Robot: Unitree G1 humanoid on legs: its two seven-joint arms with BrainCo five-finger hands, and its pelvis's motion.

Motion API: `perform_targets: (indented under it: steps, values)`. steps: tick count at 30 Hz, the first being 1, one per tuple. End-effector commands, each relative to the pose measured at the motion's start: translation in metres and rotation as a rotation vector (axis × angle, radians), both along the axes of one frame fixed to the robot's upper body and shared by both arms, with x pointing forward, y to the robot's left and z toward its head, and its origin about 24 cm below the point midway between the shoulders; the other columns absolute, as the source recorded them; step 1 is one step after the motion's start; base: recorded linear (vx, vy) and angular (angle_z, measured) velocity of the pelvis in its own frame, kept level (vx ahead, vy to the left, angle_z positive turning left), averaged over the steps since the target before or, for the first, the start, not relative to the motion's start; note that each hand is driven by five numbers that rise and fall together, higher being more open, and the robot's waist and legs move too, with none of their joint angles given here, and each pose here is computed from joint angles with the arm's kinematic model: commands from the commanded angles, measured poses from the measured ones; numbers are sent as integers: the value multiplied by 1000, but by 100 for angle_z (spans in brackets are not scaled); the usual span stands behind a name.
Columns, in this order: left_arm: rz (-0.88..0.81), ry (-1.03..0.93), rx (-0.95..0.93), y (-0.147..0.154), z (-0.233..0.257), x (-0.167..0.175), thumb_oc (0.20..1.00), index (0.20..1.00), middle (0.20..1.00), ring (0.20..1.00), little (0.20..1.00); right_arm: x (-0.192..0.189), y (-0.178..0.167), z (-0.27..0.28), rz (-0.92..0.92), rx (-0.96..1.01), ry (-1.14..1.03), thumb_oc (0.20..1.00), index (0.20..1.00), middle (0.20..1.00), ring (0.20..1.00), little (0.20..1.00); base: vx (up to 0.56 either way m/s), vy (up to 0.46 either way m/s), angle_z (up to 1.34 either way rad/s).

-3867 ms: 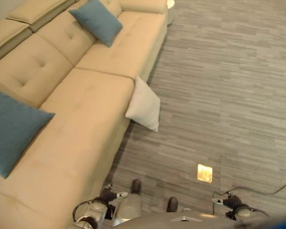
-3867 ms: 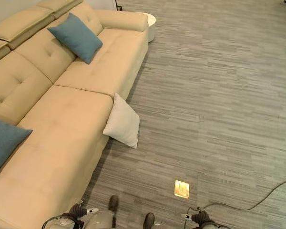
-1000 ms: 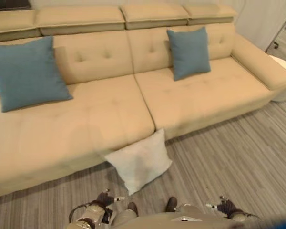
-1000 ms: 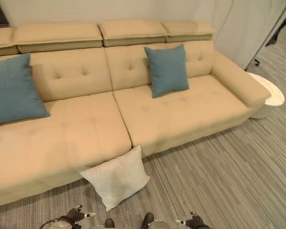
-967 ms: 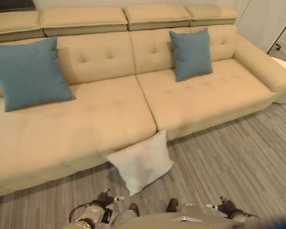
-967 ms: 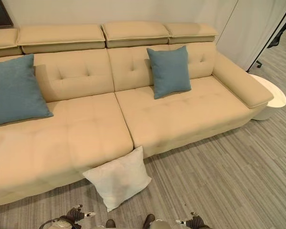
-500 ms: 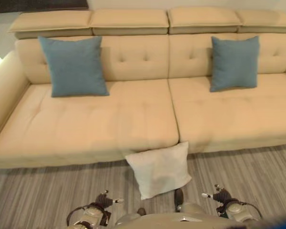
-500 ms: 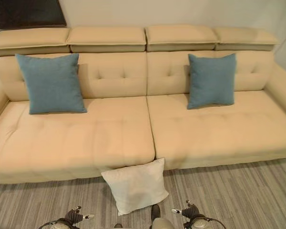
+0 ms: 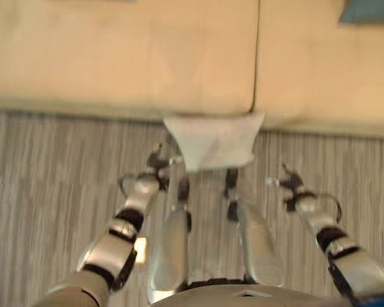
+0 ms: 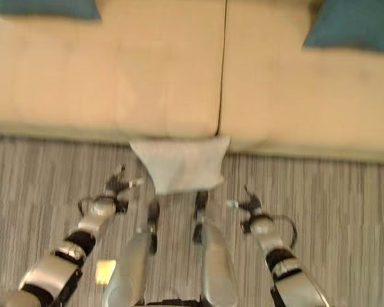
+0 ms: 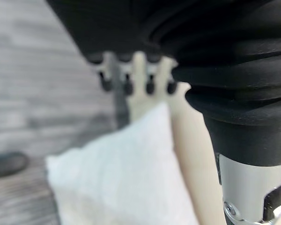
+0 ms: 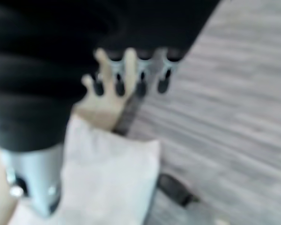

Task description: Pick up all the scattered cushions and arrange them neatly on the sofa.

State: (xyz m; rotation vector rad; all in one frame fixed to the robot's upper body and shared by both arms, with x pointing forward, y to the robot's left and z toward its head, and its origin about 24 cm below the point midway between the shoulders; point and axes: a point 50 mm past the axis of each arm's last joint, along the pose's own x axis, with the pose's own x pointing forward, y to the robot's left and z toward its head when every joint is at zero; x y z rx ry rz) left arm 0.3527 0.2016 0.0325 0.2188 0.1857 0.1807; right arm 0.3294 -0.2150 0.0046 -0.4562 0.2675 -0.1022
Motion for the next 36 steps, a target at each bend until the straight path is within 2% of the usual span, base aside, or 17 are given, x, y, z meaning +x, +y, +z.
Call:
perform_targets:
  steps: [1,3,8,15,21,24,36]
  values:
    - [143,3,-58,17,-20,-17,1000,1000,1000,1000,1000,-17,-25,-8,-106,-34,-15,1000,1000,1000,1000,1000,-100,32,-13]
    - [149,-121,-86,10,15,4,1000,1000,1000,1000,1000,9,-32,34,-138,-57,-161,1000,1000,1000,1000,1000,-28,8,23]
    - [209,-222,-90,13,51,21,1000,1000,1000,1000,1000,40,-36,100,-162,-97,-365,1000,1000,1000,1000,1000,-6,10,-10]
    - [279,-268,-108,25,74,30,1000,1000,1000,1000,1000,52,-40,133,-189,-122,-442,1000,1000,1000,1000,1000,12,-6,-1]
    - [256,-287,-115,24,83,34,1000,1000,1000,1000,1000,54,-40,141,-196,-115,-465,1000,1000,1000,1000,1000,17,-1,10]
    - [238,-347,-120,31,113,43,1000,1000,1000,1000,1000,61,-36,161,-176,-113,-510,1000,1000,1000,1000,1000,-26,59,0]
    - [112,-602,-148,3,212,60,1000,1000,1000,1000,1000,74,-23,226,-145,-86,-661,1000,1000,1000,1000,1000,3,41,-8]
